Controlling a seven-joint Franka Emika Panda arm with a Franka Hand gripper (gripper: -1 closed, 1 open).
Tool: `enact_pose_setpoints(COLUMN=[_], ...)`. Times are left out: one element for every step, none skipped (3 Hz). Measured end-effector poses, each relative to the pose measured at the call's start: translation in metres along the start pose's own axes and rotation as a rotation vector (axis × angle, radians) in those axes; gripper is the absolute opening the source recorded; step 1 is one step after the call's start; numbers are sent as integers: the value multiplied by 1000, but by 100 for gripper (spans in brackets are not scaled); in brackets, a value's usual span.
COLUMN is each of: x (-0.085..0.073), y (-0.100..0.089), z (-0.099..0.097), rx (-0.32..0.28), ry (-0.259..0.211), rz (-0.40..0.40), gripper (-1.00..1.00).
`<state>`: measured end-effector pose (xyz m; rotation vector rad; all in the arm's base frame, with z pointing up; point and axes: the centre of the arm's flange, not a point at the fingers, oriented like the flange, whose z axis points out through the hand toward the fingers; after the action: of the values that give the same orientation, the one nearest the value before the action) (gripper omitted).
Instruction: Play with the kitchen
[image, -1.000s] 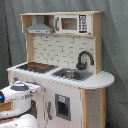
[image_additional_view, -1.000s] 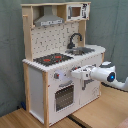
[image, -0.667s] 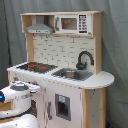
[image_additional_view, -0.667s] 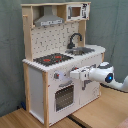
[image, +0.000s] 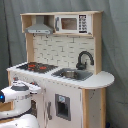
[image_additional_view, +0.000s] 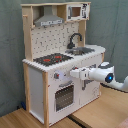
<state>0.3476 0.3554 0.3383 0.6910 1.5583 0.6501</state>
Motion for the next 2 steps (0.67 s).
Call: enact_pose_setpoints(x=[0,1], y=[0,0], z=[0,0], rx=[-1,-2], ry=[0,1], rz=[124,232], gripper=[-100,-100])
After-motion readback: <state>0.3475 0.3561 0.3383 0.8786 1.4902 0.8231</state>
